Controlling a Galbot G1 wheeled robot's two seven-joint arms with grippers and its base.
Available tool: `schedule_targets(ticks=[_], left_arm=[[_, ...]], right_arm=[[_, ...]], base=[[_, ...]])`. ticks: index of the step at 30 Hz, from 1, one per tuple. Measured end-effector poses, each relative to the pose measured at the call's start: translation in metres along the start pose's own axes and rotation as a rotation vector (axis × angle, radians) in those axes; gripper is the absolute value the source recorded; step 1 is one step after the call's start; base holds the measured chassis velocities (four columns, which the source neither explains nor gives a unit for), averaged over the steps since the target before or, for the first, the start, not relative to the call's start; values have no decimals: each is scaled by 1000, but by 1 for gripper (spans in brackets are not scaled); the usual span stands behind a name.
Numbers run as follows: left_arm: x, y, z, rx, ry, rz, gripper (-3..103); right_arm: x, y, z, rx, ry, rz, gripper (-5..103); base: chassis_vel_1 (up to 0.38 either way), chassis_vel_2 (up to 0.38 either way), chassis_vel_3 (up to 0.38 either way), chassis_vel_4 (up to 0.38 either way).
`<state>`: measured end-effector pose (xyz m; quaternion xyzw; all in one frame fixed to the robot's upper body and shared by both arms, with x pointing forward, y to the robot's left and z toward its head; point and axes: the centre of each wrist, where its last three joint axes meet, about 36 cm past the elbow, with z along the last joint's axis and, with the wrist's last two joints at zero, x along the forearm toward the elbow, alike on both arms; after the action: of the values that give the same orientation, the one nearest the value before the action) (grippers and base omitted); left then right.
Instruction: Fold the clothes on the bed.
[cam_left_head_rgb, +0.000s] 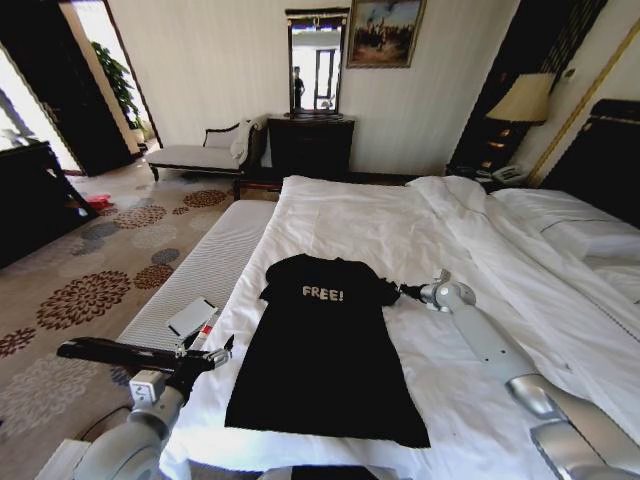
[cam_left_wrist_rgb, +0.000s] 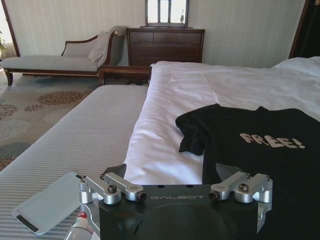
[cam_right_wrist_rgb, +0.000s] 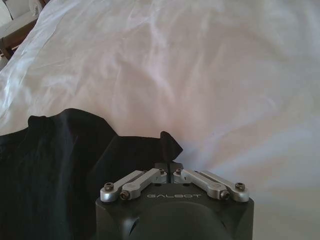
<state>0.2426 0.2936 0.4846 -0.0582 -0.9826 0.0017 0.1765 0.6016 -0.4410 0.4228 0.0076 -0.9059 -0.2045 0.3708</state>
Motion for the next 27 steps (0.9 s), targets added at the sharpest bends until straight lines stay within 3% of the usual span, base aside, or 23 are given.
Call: schedule_targets(ticks=[10, 15, 18, 19, 27], left_arm=[[0, -1, 0, 2, -1, 6, 100], [1, -2, -1, 2, -3, 7, 100], [1, -2, -1, 3, -3, 7, 100], [1, -2, -1, 3, -4, 8, 100], [1, -2, -1, 4, -4, 9, 100]], right_arm=[[-1, -4, 0, 169, -48, 45, 1], [-1, 1, -1, 189, -59, 31, -2], [-3, 3, 0, 196, -60, 30, 1], [-4, 2, 1, 197, -60, 32, 7], [-5, 1, 4, 197, -57, 35, 3]], base=[[0, 0, 0, 0], [0, 0, 0, 0], [0, 0, 0, 0], [0, 0, 0, 0], [0, 0, 0, 0]])
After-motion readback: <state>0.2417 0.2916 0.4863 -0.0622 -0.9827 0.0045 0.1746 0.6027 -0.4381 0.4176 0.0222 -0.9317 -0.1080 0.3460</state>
